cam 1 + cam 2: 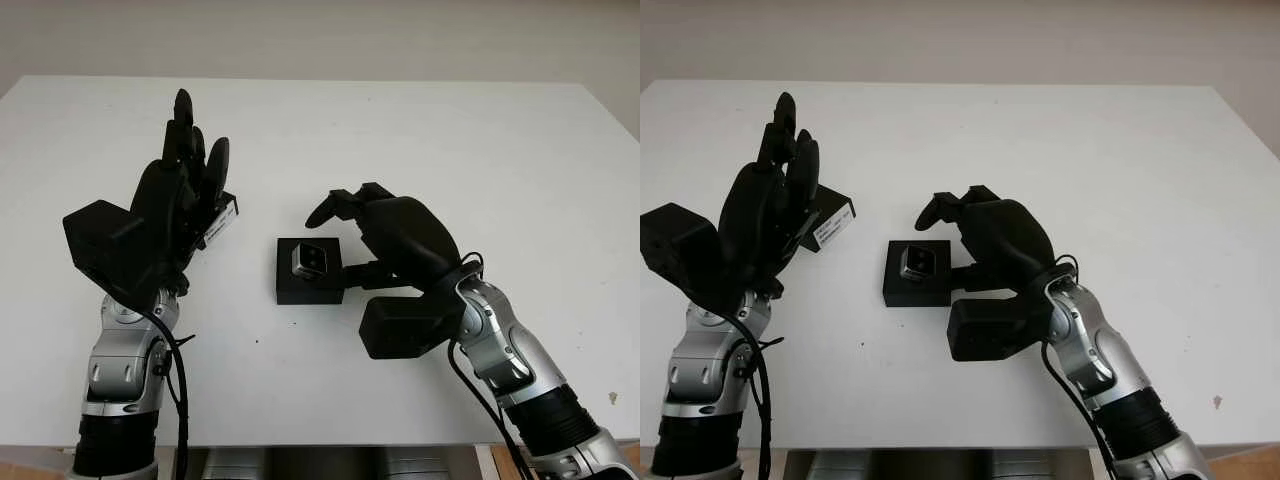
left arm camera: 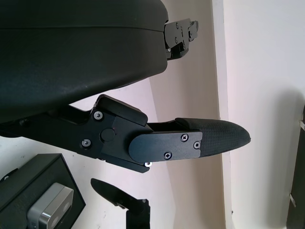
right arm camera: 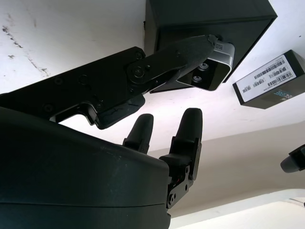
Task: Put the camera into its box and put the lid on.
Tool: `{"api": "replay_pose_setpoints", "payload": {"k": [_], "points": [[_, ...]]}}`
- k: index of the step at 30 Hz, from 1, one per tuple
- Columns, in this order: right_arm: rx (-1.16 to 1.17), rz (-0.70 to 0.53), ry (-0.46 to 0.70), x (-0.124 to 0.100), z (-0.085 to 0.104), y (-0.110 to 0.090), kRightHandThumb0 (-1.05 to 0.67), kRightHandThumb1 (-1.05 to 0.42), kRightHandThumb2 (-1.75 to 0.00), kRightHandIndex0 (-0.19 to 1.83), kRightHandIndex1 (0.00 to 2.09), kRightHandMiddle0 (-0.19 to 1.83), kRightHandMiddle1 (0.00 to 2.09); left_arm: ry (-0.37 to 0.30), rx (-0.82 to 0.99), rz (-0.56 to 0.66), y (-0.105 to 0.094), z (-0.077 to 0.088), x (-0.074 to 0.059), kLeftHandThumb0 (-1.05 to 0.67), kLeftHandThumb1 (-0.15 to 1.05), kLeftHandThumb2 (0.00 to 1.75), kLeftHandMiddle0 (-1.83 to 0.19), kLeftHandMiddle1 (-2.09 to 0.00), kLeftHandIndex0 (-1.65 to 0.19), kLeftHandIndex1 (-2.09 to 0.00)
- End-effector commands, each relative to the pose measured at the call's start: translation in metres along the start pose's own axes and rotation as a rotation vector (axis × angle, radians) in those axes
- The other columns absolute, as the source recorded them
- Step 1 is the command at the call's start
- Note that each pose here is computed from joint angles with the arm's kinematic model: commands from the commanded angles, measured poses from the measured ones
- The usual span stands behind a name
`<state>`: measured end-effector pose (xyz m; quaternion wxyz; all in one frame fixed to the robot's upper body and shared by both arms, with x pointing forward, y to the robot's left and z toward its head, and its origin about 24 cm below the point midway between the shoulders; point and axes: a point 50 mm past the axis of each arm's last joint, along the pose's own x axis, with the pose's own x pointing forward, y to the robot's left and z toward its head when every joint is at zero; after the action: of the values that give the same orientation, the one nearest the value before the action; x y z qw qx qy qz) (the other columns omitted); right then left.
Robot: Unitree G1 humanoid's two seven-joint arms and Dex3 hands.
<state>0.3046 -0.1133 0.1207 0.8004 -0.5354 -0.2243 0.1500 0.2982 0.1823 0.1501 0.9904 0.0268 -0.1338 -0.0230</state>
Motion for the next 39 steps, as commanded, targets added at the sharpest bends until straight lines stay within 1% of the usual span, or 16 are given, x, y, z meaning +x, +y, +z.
{"api": "replay_pose_setpoints", "payload": {"k": [1,11,16,24,29,32,35,39], "points": [[-0.001,-0.011,-0.020,0.002,0.004,0.000,-0.75,-0.93,-0.05,0.18,1.22,0.28,1.12,-0.014,0.008,-0.002,0.000,0.002,0.001,-0.85,1.05,0.47,0.19,0.00,0.19,0.00],[-0.026,-0.020,-0.023,0.002,0.003,0.002,-0.70,-0.92,-0.05,0.26,1.33,0.39,1.16,-0.013,0.013,0.003,0.002,0.002,0.000,-0.85,1.05,0.48,0.19,0.00,0.19,0.00],[-0.050,0.004,-0.031,0.002,0.002,0.003,-0.70,-0.93,-0.06,0.24,1.35,0.39,1.16,-0.021,0.014,0.002,0.002,0.003,0.000,-0.84,1.05,0.48,0.19,0.00,0.19,0.00],[-0.072,0.004,-0.054,0.000,0.002,0.005,-0.69,-0.92,-0.05,0.26,1.39,0.42,1.18,-0.017,0.011,0.004,0.003,0.004,0.000,-0.86,1.05,0.46,0.19,0.00,0.19,0.00],[-0.100,-0.006,-0.069,0.000,0.001,0.007,-0.69,-0.92,-0.05,0.28,1.45,0.46,1.21,-0.023,-0.003,0.001,0.003,0.003,0.000,-0.84,1.05,0.47,0.19,0.00,0.19,0.00],[-0.097,-0.011,-0.073,0.001,0.001,0.009,-0.65,-0.92,-0.05,0.30,1.48,0.48,1.22,-0.021,0.005,0.002,0.003,0.003,0.000,-0.84,1.05,0.46,0.19,0.00,0.19,0.00],[-0.106,-0.024,-0.085,0.001,0.001,0.010,-0.55,-0.94,-0.06,0.36,1.45,0.54,1.24,-0.018,0.013,0.001,0.003,0.003,0.000,-0.85,1.05,0.46,0.19,0.00,0.19,0.00],[-0.118,-0.030,-0.103,0.002,0.001,0.011,-0.49,-1.01,-0.07,0.39,1.44,0.53,1.28,-0.017,0.022,0.002,0.003,0.003,-0.001,-0.85,1.05,0.47,0.19,0.00,0.19,0.00]]}}
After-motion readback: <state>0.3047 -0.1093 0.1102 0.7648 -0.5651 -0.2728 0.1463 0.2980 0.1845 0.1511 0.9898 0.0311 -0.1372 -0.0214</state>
